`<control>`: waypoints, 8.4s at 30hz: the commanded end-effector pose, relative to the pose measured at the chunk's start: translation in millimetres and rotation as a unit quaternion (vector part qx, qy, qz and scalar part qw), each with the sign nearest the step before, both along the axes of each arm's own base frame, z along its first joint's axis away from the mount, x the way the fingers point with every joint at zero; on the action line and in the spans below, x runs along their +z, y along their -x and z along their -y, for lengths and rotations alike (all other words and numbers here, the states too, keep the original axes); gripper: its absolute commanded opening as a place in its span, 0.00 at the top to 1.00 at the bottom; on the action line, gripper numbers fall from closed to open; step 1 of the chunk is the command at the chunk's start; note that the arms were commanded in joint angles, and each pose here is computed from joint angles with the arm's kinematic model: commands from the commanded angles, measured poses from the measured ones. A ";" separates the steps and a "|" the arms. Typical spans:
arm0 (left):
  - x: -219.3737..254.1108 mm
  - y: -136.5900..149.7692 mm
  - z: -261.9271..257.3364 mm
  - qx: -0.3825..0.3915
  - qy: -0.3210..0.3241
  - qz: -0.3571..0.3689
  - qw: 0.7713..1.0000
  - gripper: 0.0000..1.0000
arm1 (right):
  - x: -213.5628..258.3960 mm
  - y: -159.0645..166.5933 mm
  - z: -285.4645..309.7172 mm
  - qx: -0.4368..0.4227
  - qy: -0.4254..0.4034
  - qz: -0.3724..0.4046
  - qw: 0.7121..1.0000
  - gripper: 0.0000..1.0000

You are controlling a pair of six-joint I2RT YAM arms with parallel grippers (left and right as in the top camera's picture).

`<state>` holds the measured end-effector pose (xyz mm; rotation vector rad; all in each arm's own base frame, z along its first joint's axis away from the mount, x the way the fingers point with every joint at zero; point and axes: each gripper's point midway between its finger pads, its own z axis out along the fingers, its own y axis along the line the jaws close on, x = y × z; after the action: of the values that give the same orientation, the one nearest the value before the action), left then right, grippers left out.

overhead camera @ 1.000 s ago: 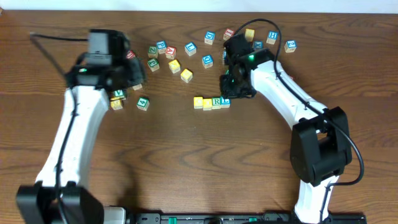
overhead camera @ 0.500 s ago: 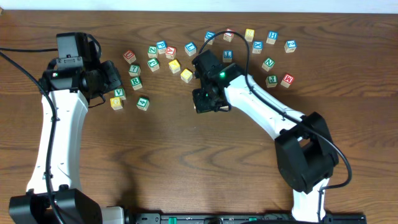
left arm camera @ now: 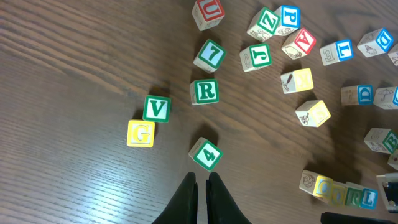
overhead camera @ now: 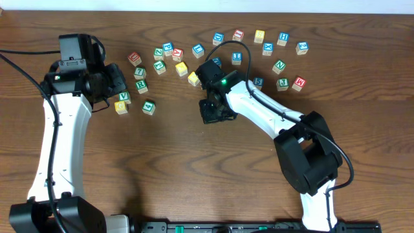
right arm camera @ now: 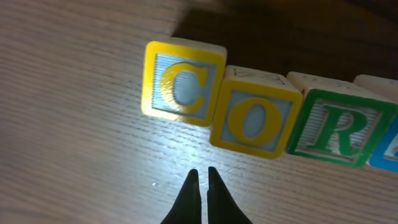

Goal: Spell out CORL

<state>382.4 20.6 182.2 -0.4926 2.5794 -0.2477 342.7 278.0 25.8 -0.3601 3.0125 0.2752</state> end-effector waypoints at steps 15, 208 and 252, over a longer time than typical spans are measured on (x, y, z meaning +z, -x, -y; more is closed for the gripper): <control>-4.1 1.7 -1.6 -0.003 -0.006 -0.005 1.000 0.92 | -6.9 -7.8 12.7 -0.016 0.045 0.025 0.999 0.99; -4.2 1.9 -1.5 -0.004 -0.006 -0.005 1.000 0.93 | -0.6 -18.4 42.4 -0.085 0.039 0.078 0.993 0.99; -3.7 0.9 -1.6 -0.004 -0.006 -0.003 1.000 0.92 | 8.5 -27.0 42.8 -0.070 0.008 0.072 0.995 0.99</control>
<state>383.7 20.8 182.9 -0.4908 2.5736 -0.2479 361.3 233.7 18.9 -0.1398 2.9308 0.2008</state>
